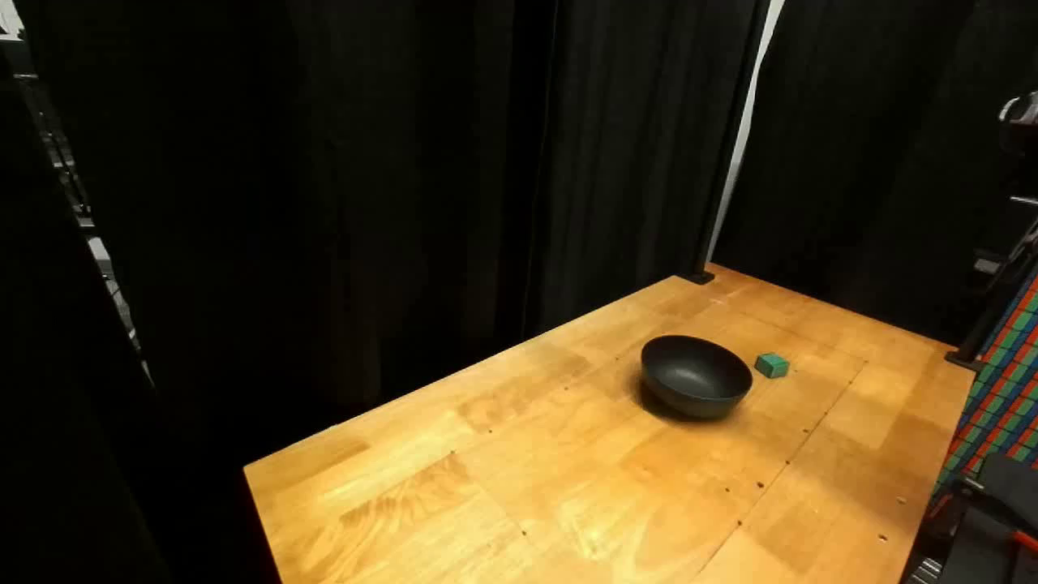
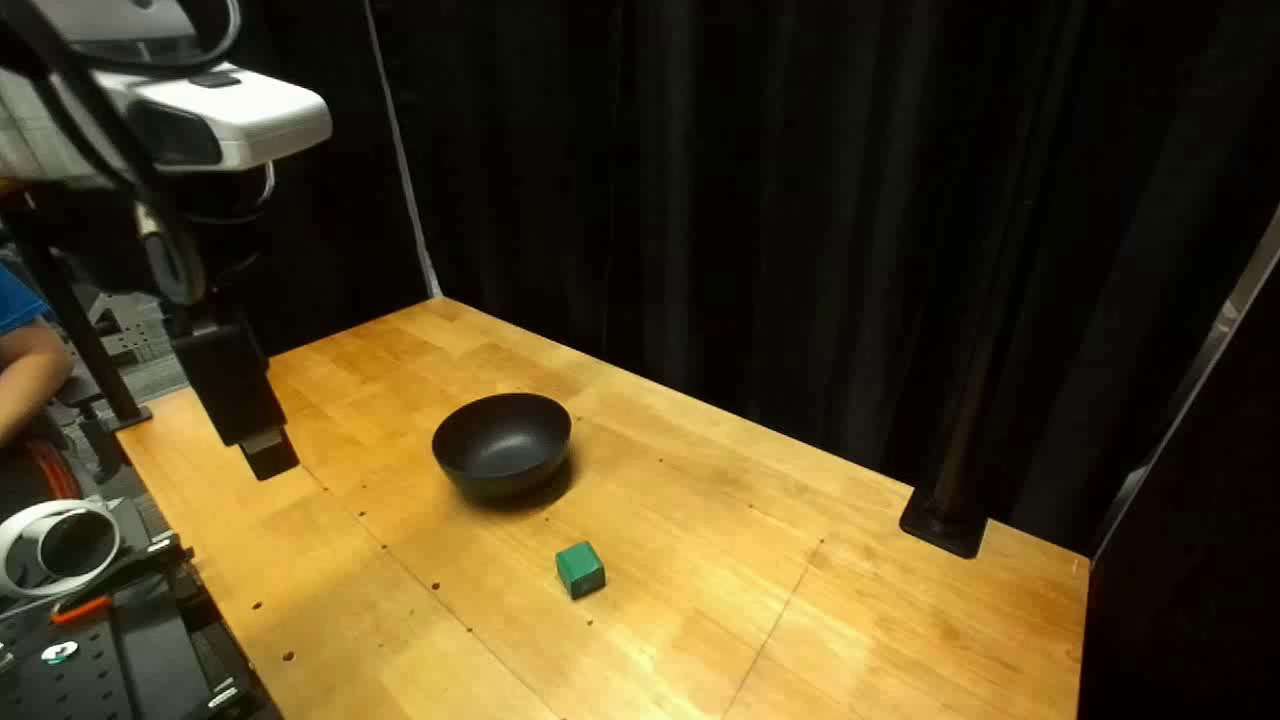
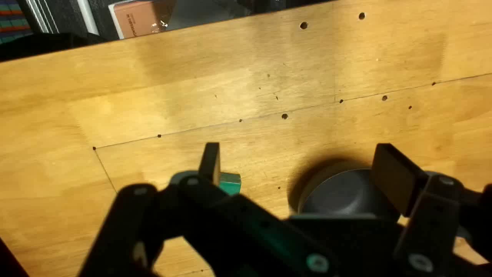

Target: Put the block in the bowl

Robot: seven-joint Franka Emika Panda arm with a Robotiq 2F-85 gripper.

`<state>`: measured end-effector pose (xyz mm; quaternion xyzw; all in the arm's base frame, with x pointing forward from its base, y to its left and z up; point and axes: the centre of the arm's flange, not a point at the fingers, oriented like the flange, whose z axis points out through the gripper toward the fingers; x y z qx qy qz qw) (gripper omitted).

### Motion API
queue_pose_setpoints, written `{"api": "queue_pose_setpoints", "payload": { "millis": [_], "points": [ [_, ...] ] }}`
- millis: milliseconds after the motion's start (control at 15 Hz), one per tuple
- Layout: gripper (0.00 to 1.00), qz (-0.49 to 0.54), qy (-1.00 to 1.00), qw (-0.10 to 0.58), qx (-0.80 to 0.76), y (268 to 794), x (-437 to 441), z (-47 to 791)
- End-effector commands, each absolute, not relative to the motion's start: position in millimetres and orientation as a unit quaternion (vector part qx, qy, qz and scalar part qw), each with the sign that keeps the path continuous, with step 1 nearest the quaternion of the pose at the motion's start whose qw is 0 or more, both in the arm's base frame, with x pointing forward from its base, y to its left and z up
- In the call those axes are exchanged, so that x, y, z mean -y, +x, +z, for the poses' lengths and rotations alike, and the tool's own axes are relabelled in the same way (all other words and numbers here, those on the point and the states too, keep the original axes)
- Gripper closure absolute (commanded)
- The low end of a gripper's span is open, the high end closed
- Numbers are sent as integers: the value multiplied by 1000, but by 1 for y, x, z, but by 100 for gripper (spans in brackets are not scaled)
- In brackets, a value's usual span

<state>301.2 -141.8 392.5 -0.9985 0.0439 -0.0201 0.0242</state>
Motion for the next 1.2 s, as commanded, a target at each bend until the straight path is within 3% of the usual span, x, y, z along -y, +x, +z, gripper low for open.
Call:
{"api": "queue_pose_setpoints", "payload": {
  "millis": [0, 200, 667, 1133],
  "points": [
    [0, -20, -999, 24, -44, 301, 142, 393],
    [0, -21, -999, 24, -44, 302, 142, 393],
    [0, -39, -974, -8, -224, 430, 101, 363],
    [0, 14, -958, -11, -287, 516, 116, 271]
  ]
}}
